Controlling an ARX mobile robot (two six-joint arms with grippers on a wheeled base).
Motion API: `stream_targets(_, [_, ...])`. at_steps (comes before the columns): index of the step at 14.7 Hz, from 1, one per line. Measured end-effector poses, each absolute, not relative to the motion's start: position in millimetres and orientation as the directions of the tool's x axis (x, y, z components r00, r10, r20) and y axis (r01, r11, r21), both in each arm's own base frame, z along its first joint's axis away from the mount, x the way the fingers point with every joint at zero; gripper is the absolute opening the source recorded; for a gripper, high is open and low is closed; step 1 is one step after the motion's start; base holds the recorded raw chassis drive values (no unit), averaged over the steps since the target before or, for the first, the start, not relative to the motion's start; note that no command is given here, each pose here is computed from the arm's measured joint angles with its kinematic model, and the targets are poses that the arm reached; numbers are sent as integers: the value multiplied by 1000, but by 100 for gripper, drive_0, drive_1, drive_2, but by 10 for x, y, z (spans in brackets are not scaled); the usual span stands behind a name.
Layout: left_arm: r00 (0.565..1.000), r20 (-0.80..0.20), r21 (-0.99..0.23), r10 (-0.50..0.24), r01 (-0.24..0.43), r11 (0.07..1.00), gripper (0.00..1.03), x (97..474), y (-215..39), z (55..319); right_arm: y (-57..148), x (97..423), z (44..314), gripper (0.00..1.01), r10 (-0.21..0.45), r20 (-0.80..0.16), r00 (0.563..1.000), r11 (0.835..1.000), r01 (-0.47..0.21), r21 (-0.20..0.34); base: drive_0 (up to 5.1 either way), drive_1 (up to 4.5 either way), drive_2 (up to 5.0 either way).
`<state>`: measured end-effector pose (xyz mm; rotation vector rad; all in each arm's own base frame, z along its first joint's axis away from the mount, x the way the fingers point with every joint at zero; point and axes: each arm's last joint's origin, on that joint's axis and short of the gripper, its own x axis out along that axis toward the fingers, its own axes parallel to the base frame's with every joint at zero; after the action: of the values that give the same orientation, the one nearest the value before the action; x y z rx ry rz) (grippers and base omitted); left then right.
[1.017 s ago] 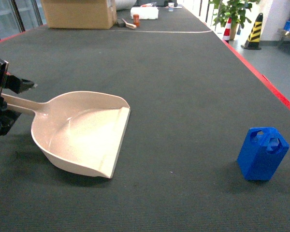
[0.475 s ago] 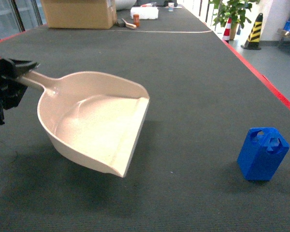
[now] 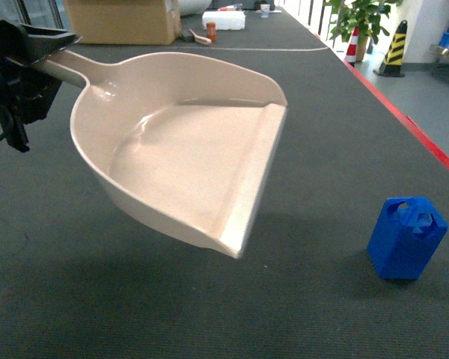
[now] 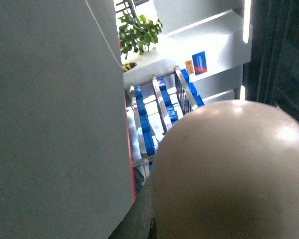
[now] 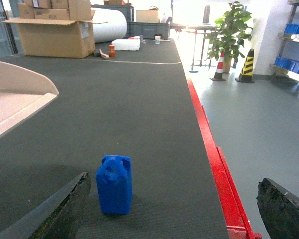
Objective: Place part in tray to right shelf
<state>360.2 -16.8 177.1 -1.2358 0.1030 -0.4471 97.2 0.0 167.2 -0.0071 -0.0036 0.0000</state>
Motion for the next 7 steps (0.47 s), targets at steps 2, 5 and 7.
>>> stream_targets(2, [900, 159, -937, -405, 267, 226, 16, 3567, -292, 1767, 0, 972, 1672, 98, 0, 4, 1000, 1000, 0, -7, 0, 0, 0])
stream_targets(5, [850, 105, -974, -516, 192, 118, 16, 3491, -974, 1580, 0, 972, 1671, 98, 0, 3, 1000, 1000, 0, -7, 0, 0, 0])
stream_targets(7, [868, 112, -975, -484, 189, 113, 16, 3489, -984, 1590, 0, 972, 1672, 98, 0, 4, 1000, 1000, 0, -7, 0, 0, 0])
